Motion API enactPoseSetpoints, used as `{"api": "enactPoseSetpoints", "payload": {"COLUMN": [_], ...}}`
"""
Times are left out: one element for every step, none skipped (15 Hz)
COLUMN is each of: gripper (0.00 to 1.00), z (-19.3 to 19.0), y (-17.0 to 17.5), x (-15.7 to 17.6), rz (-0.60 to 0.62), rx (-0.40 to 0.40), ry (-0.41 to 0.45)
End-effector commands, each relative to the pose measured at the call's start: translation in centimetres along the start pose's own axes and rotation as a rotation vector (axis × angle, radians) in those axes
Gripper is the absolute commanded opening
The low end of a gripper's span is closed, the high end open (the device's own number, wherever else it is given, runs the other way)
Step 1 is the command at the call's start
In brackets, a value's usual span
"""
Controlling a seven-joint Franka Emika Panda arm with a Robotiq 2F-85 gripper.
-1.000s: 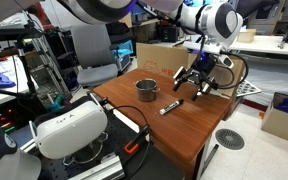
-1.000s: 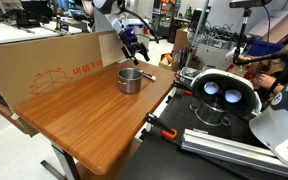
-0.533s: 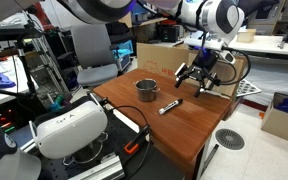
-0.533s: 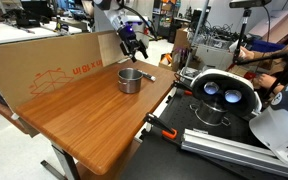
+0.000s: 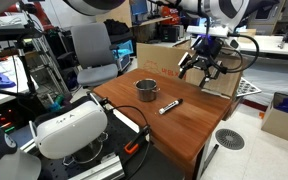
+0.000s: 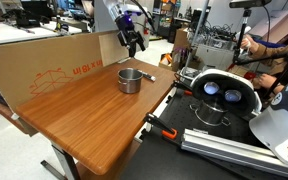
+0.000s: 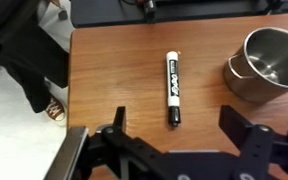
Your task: Remove the marker from the silver cup
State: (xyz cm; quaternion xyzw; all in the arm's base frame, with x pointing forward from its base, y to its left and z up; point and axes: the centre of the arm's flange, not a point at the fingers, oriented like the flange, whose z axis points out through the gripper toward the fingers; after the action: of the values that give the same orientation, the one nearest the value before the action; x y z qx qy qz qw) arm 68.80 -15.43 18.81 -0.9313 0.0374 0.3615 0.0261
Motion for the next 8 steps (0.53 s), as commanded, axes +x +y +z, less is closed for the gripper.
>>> {"api": "enactPoseSetpoints", "payload": {"gripper": [1.0,1.0,1.0,1.0,1.0,1.0,1.0,1.0], "z": [-0.4,-1.0,-1.6,-2.2,-2.8,-3.4,-3.9,-4.2], "y": [-0.4,-0.4,-0.4,-0.5,-0.6,-0.6,-0.8,-0.8], "x": [-3.4,-4.1,-4.9,-5.6,-6.3,-6.9,-7.7,-8.2], "rz": [-0.045,-0.054,-0.06,-0.066,-0.072,-0.08,-0.083,-0.085], "rx": [-0.024,-0.026,-0.029,-0.033,-0.036,-0.037,-0.04,-0.041], "ry": [0.075,0.104,0.132,0.16,0.184,0.209,0.224,0.238]}}
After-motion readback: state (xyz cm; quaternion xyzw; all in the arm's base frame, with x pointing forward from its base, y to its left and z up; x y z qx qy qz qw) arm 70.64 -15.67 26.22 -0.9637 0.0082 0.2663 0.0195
